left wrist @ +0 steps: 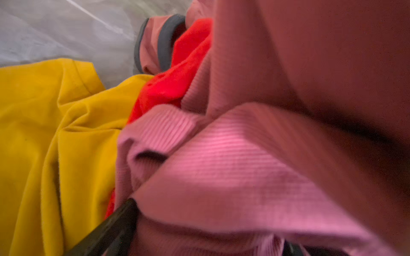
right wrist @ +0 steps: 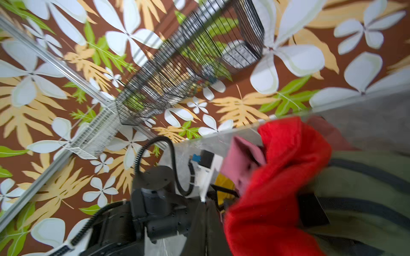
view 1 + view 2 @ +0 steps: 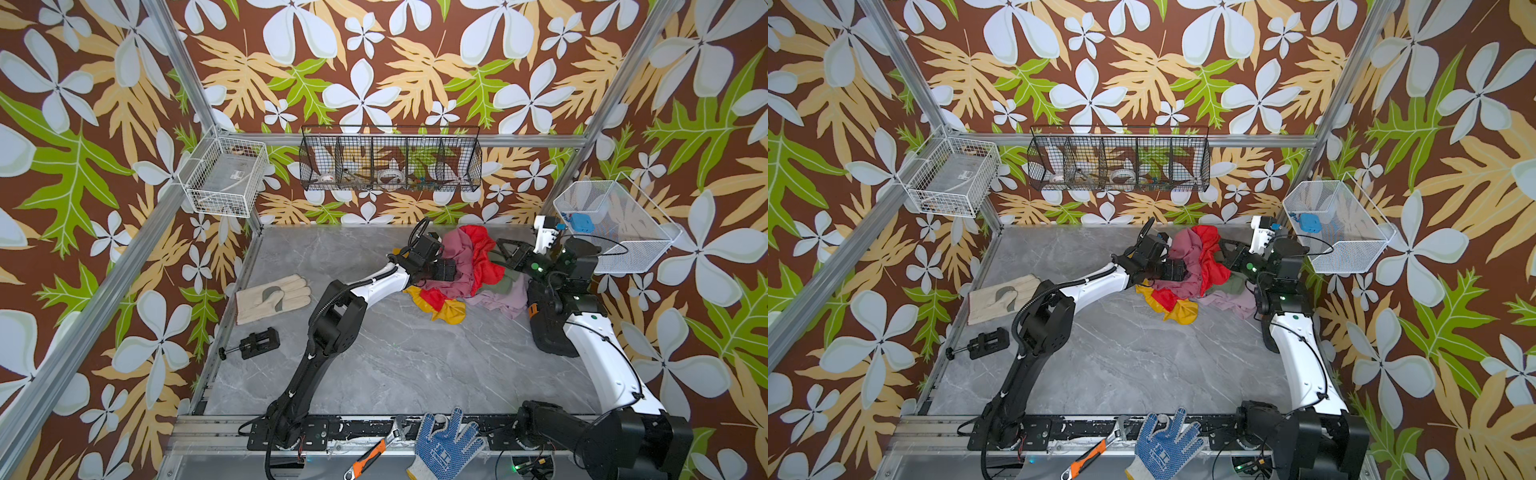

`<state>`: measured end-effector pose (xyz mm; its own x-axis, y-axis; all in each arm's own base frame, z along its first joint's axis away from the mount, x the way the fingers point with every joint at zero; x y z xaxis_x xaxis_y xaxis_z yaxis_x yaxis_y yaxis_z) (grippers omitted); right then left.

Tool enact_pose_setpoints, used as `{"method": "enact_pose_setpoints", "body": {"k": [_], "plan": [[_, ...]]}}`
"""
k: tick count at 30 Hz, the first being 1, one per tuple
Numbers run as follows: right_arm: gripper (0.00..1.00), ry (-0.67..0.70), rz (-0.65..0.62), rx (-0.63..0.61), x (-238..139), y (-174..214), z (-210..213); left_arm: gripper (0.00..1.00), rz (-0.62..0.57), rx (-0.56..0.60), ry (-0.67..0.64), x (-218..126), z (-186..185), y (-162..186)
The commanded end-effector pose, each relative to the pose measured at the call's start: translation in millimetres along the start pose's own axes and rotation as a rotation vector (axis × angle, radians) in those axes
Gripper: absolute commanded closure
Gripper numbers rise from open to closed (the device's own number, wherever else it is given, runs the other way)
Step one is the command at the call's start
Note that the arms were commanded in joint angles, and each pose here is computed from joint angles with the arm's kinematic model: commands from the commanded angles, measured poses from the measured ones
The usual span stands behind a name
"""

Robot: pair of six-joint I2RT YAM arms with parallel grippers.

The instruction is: Pick out a specific cloth from the pile

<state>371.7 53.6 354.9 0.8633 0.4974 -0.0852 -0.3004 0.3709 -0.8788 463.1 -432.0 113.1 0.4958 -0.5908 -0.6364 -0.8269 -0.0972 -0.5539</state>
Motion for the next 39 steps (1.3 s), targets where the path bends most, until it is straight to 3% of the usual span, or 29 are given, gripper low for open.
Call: {"method": "enact_pose_setpoints", "body": {"k": [1,5,8,11,13,16,19,28,32,36,39], "plan": [[1.0,-0.044,-0.108,-0.05,-9.1,-33.9,21.8,0.03,0.033,0.003,-0.046,3.5,13.5,8.6],[1.0,-0.05,-0.168,-0.082,-18.8,-58.1,36.9,0.03,0.029,0.01,-0.063,3.3,16.6,8.2],[0.97,0.069,-0.069,-0.107,-15.5,-45.8,17.5,0.03,0.02,0.011,-0.068,1.2,16.3,5.9],[0.73,0.318,0.082,-0.11,-21.0,-2.9,-35.0,0.03,0.014,0.012,-0.065,-1.3,14.9,2.9],[0.48,0.412,0.157,-0.112,-26.1,26.5,-61.6,0.03,0.013,0.015,-0.064,-2.7,14.7,1.8],[0.34,0.487,0.234,-0.109,-29.6,61.0,-89.5,0.02,0.014,0.02,-0.059,-4.4,13.3,1.5],[0.1,0.543,0.305,-0.101,-29.4,88.6,-112.0,0.02,0.016,0.023,-0.059,-5.5,13.7,2.6],[0.05,0.637,0.405,-0.093,-30.0,137.5,-154.6,0.02,0.027,0.025,-0.064,-8.2,17.0,7.4],[0.06,0.545,0.357,-0.037,-10.6,142.3,-151.9,0.02,0.032,0.025,-0.049,-7.2,14.8,7.9],[0.11,0.407,0.273,0.016,14.5,132.2,-139.6,0.02,0.036,0.024,-0.043,-6.3,13.9,9.0],[0.24,0.352,0.282,0.03,27.1,133.2,-138.3,0.02,0.04,0.024,-0.044,-5.1,15.0,10.8]]}}
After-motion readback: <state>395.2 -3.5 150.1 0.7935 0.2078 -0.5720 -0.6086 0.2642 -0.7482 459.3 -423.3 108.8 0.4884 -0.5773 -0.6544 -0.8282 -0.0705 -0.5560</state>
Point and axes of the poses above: each gripper's point midway between its finger pads, its own x axis out along the fingers, its own z axis along the line the jaws close on, y = z × x, the point moved 1 cm from there along -x, back along the fingers, and after that the axes turned 8 degrees about -x, right-handed, at the moved point
